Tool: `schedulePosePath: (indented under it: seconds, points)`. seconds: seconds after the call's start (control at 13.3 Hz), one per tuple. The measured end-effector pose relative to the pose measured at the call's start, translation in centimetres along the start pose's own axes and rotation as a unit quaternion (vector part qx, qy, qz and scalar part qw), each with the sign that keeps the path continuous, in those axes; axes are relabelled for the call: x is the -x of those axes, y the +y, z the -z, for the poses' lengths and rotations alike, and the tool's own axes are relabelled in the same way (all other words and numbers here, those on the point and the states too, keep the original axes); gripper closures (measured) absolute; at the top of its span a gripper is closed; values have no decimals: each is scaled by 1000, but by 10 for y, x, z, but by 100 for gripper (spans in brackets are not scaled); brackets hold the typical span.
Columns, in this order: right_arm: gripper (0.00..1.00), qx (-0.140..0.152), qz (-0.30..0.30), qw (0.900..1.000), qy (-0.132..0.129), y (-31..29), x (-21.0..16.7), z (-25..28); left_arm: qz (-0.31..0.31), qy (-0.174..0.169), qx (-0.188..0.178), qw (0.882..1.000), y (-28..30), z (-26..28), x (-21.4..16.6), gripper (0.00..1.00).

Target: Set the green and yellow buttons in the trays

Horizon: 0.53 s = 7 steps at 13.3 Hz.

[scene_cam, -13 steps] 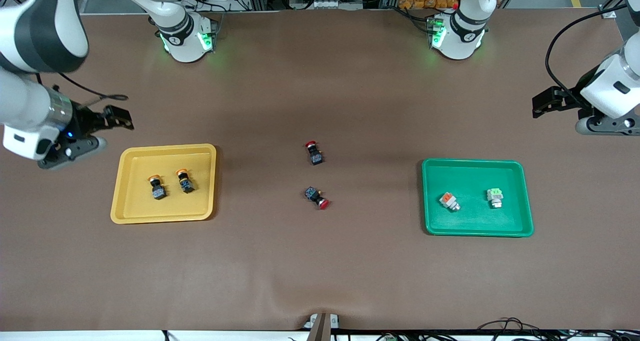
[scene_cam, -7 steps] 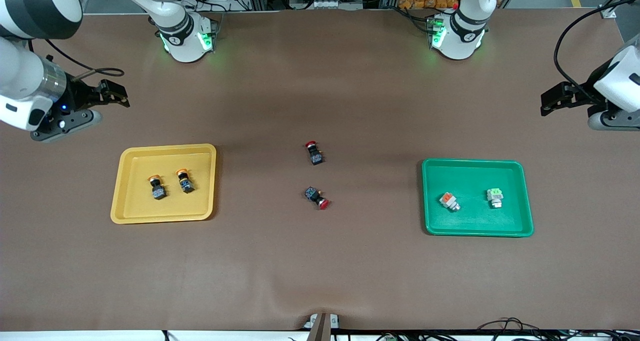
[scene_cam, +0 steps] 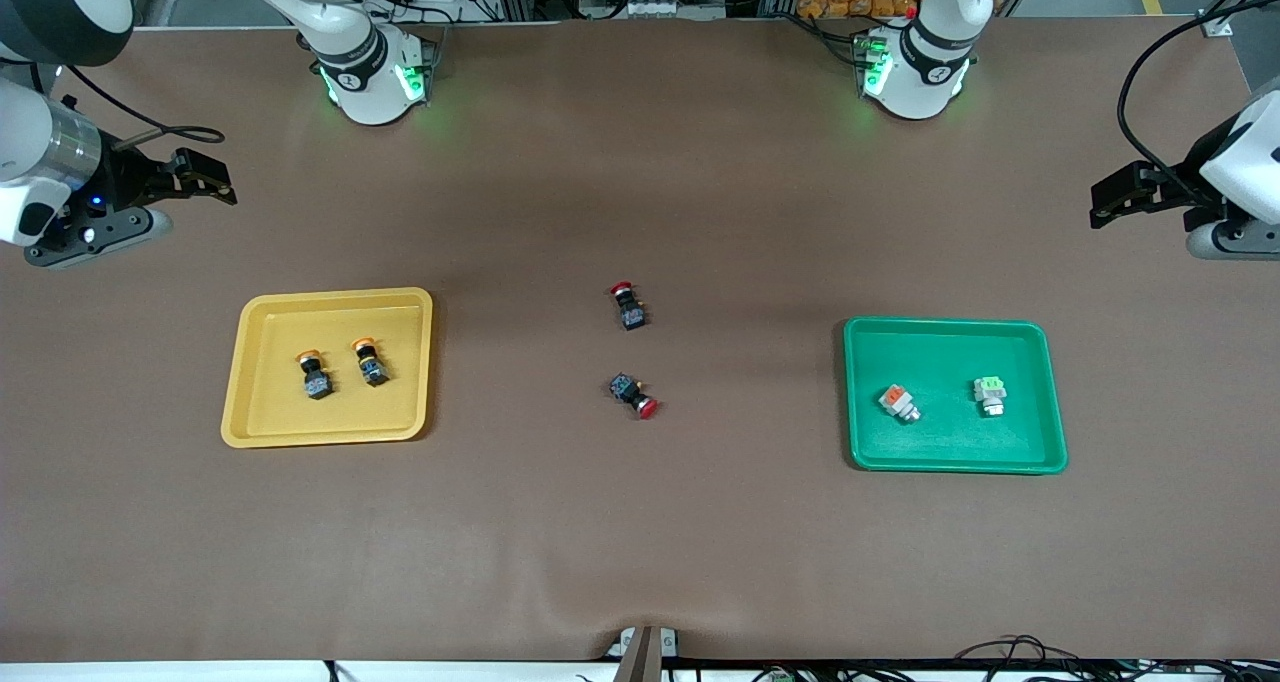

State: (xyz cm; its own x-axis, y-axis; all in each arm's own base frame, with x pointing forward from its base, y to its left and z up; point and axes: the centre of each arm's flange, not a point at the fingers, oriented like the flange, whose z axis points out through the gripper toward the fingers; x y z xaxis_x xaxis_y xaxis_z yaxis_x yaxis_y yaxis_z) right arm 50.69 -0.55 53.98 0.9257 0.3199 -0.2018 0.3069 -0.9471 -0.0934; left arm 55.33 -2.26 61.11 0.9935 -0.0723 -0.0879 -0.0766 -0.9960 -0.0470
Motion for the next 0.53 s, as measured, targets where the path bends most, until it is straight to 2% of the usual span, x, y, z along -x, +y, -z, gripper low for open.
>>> schedulePosePath:
  seconds: [0.23, 0.38, 0.53]
  points:
    - [0, 1, 0, 1000, 3, -1, 0, 0, -7, -1, -1, 1000, 2, -1, -1, 0]
    - [0, 22, 3, 999, 30, 0, -5, 10, -10, -1, -1, 1000, 4, -1, -1, 0]
    - [0, 32, 4, 998, 47, -3, -7, 25, -12, -1, -1, 1000, 7, -1, -1, 0]
